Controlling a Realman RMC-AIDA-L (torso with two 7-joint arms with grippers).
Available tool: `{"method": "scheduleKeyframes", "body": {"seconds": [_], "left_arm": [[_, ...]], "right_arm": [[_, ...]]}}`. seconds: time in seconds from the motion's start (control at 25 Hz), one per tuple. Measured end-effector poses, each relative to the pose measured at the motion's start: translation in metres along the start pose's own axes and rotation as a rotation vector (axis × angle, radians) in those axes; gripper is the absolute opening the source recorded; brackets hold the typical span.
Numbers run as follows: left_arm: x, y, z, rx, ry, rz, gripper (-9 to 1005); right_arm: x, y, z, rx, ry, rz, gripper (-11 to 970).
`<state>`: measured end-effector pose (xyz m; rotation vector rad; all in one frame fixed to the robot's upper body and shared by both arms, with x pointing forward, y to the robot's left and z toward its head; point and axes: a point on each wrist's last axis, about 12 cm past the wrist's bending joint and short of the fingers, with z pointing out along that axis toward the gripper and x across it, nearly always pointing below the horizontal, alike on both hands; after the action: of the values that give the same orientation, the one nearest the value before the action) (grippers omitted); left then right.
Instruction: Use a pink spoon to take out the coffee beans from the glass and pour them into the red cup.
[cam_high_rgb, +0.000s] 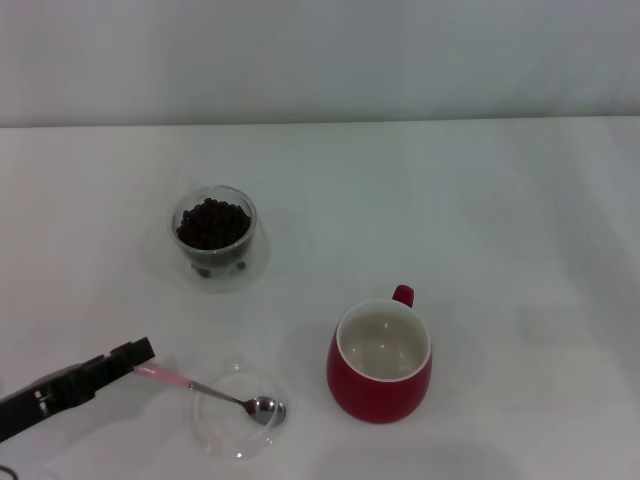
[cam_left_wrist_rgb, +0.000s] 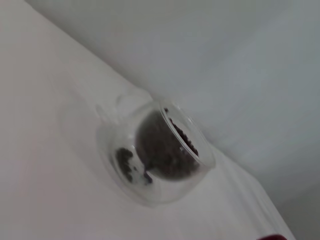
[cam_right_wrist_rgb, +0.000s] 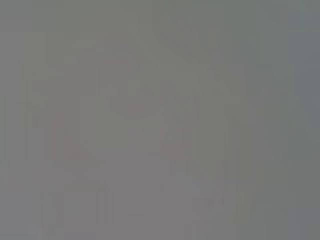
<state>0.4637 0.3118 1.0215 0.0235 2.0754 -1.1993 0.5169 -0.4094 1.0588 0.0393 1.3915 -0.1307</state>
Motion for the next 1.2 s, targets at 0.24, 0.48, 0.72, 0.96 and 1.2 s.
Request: {"method": "scheduleKeyframes", "body": {"seconds": [0.24,0.48,0.72,0.96,1.2], "left_arm": [[0.0,0.005,-0.014,-0.03,-0.058,0.016,410],[-0.004,0.008,-0.025,-0.059,-0.117,0.104,626],[-0.006,0.015,-0.045,-0.137,-0.258,0.25,670],[0.001,0.018,-0.048,-0.201,-0.362,0.424,672],[0.003,0.027,-0.06,-0.352,-0.475,0.559,673]], "right_arm": [[-0.001,0.0,0.001,-0.006,-0.004,-0.002,686],[-0.001,0.001,0.001,-0.013,-0.001,-0.006,686],[-0.002,0.01,0.0,-0.078,-0.015,-0.02,686],[-0.005,0.024,-0.004,-0.17,-0.058,-0.02,686],[-0.005,0.043,-0.015,-0.26,-0.105,0.001,686]]}}
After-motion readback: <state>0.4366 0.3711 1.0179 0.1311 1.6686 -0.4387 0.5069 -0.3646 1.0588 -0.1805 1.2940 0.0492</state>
